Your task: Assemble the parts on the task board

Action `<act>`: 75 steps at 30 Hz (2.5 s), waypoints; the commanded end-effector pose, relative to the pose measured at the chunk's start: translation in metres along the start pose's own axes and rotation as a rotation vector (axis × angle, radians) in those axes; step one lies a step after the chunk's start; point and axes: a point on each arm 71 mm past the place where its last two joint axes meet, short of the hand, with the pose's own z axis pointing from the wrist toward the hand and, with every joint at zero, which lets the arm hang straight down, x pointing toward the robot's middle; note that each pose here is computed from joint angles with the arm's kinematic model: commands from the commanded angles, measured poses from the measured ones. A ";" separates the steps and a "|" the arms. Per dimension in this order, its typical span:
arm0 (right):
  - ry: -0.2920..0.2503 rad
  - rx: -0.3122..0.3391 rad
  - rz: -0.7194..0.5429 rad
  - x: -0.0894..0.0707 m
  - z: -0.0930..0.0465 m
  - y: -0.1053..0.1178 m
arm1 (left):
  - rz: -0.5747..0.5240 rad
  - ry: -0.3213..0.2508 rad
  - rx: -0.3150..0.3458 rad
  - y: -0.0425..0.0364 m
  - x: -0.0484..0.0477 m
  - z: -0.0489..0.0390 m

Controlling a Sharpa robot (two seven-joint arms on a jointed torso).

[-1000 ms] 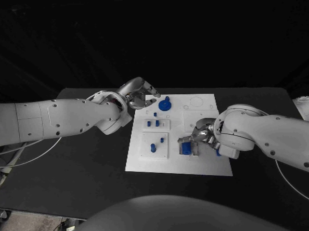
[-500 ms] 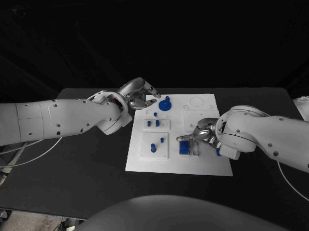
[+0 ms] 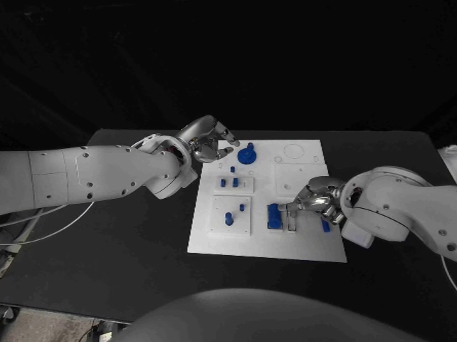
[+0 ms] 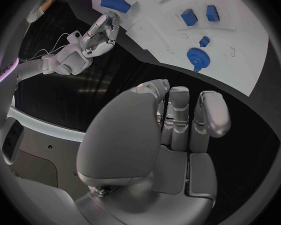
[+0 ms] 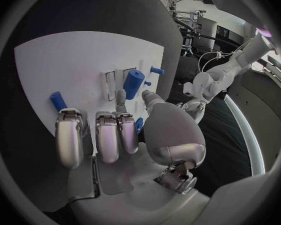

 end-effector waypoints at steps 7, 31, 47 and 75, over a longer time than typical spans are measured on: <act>-0.220 -0.357 -0.165 0.005 -0.029 0.010 | -0.005 -0.002 0.025 -0.0022 0.0004 -0.0009; -0.313 -0.448 -0.272 0.043 -0.020 -0.004 | -0.007 0.004 0.020 -0.0005 0.0010 -0.0030; -0.356 -0.458 -0.291 0.051 -0.003 -0.009 | -0.008 0.012 0.015 0.0000 0.0014 -0.0032; -0.440 -0.463 -0.293 0.050 -0.013 -0.021 | -0.009 0.023 0.008 0.0006 0.0022 -0.0032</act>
